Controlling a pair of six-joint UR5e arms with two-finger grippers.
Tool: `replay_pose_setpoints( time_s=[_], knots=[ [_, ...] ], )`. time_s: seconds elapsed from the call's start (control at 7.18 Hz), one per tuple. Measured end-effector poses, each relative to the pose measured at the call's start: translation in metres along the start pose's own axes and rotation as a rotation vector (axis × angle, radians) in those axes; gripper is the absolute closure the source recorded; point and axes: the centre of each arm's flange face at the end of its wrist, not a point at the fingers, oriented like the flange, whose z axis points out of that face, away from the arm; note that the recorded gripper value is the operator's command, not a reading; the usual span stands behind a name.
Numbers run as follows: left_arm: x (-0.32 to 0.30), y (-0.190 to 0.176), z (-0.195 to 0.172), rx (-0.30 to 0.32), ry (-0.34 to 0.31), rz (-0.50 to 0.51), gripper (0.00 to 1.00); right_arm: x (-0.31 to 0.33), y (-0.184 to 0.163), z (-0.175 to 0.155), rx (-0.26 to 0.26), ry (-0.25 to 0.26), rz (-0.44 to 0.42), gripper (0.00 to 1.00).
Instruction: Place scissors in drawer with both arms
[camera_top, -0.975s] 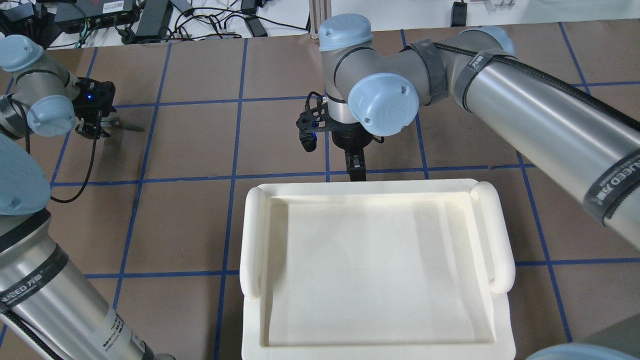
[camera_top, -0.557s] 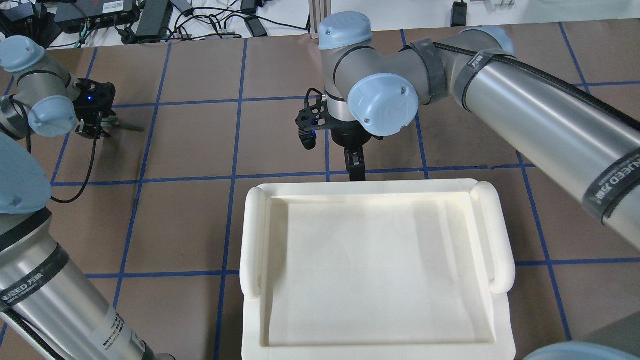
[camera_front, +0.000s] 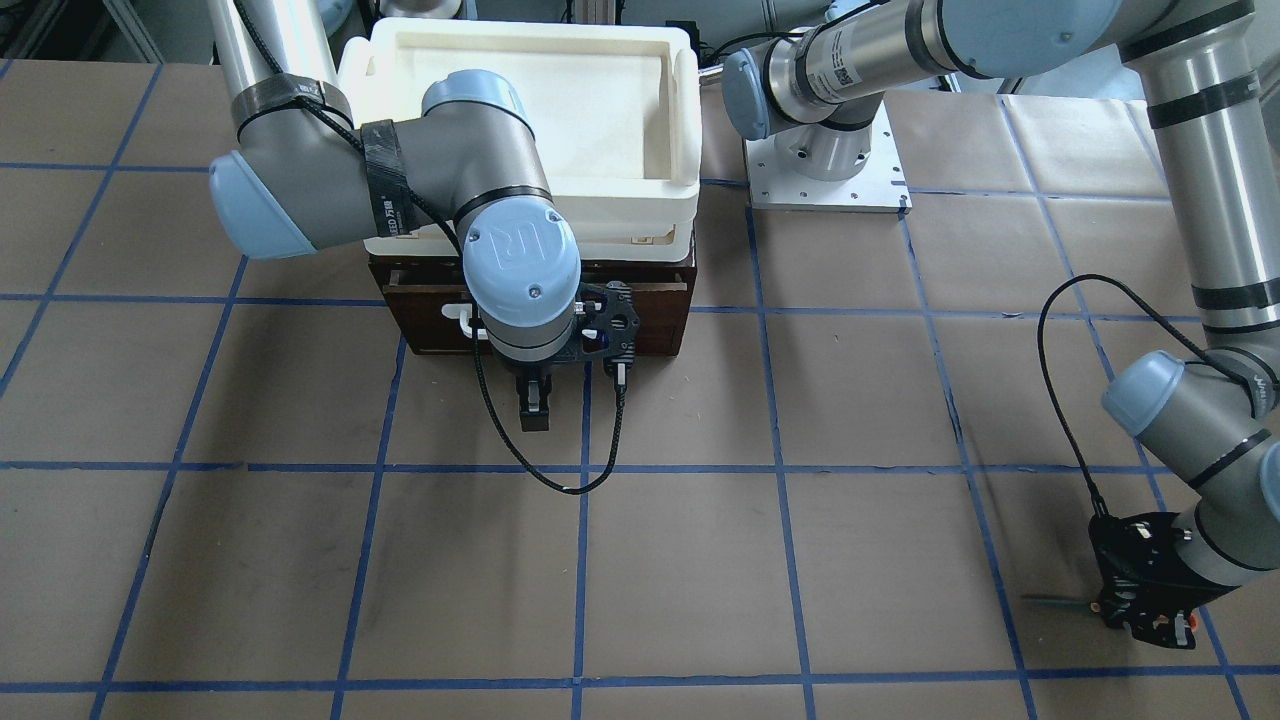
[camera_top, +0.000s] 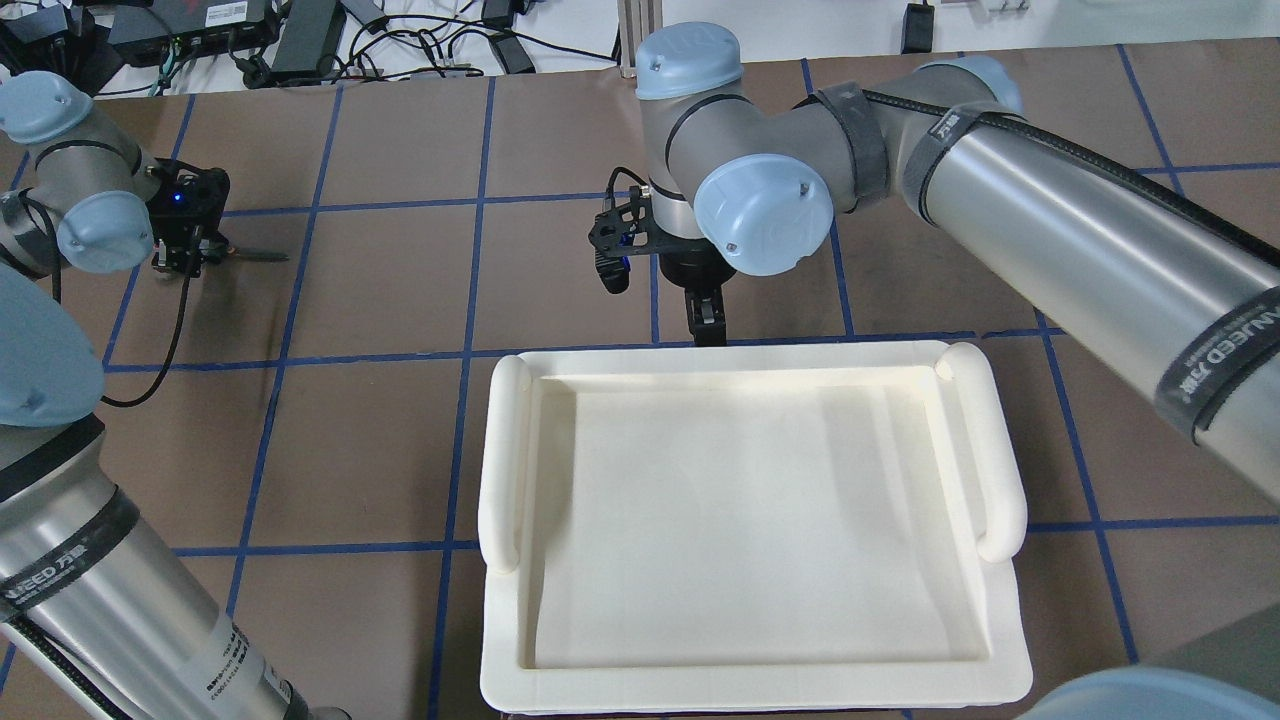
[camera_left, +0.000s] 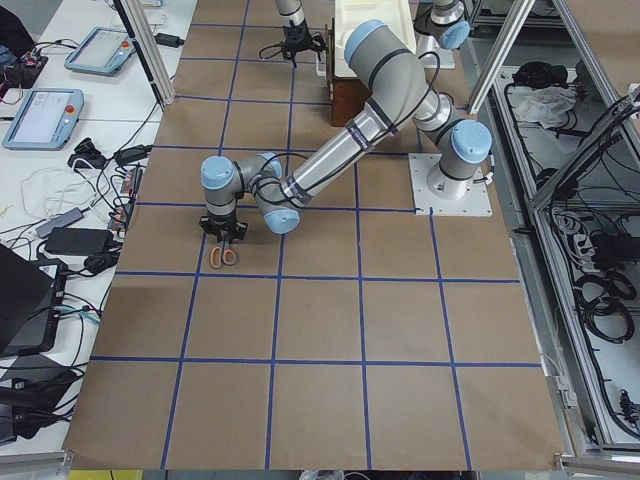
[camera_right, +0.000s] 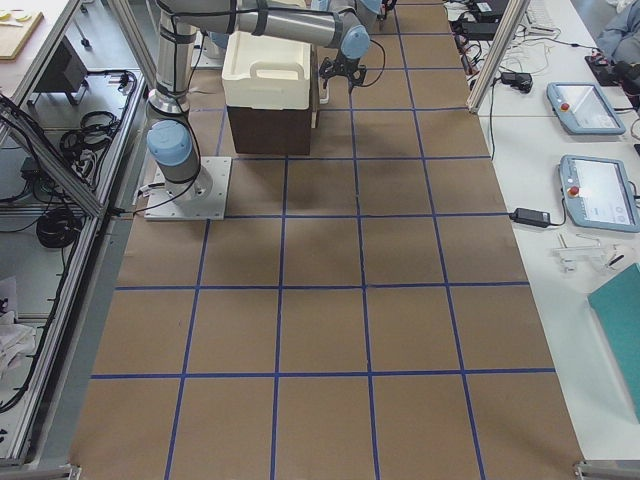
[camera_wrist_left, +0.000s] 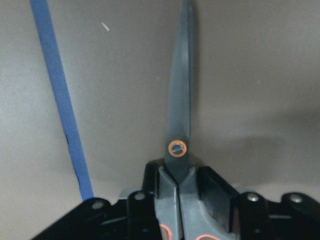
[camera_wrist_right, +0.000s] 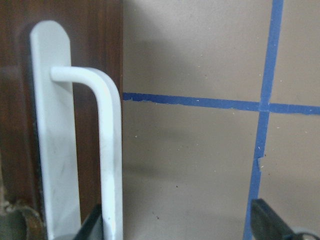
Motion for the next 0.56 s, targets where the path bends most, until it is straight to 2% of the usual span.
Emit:
replay_pose_setpoints(
  time_s=[0.56],
  knots=[
    [-0.003,-0.01,-0.044,-0.005,0.001,0.018,1.0,0.018,-0.005,-0.007,0.025,0.064,-0.015,0.0]
  ],
)
